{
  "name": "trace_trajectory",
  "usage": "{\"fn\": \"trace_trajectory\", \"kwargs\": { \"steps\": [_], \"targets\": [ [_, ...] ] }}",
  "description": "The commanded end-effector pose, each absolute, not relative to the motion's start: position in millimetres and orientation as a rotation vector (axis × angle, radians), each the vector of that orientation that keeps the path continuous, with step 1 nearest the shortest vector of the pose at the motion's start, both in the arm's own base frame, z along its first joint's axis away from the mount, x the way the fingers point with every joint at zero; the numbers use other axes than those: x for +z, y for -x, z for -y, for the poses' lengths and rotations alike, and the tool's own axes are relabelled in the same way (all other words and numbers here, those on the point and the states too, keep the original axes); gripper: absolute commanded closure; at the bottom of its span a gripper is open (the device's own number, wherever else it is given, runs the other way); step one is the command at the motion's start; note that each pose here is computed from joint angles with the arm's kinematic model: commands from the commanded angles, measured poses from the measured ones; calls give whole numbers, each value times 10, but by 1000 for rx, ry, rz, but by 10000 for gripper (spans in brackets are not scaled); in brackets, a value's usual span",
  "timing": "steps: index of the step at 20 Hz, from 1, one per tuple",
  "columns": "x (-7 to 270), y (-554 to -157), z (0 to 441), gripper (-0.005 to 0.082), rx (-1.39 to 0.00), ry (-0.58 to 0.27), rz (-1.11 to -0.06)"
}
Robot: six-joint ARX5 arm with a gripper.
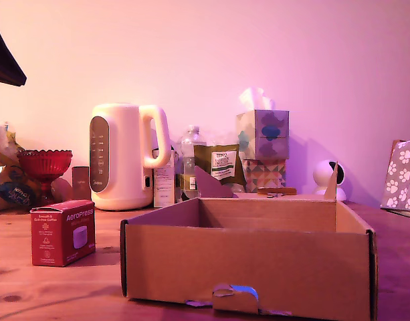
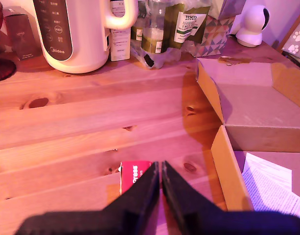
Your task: Pick the red carton of coffee filters and place it in the cardboard box
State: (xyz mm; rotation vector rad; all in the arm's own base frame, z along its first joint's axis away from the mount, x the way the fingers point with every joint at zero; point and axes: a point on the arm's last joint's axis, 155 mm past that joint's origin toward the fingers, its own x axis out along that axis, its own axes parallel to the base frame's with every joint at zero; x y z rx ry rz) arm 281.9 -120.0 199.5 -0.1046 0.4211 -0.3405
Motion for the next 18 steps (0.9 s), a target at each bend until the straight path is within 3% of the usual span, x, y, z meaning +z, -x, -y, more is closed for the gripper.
{"fn": "trace_trajectory", "kwargs": {
  "steps": [1, 12, 18],
  "targets": [
    [1970, -2824, 1205, 793, -344, 108, -422],
    [1967, -2805, 1248, 793, -369, 110, -427],
    [1852, -2868, 1275, 793, -372, 69, -455]
  ]
}}
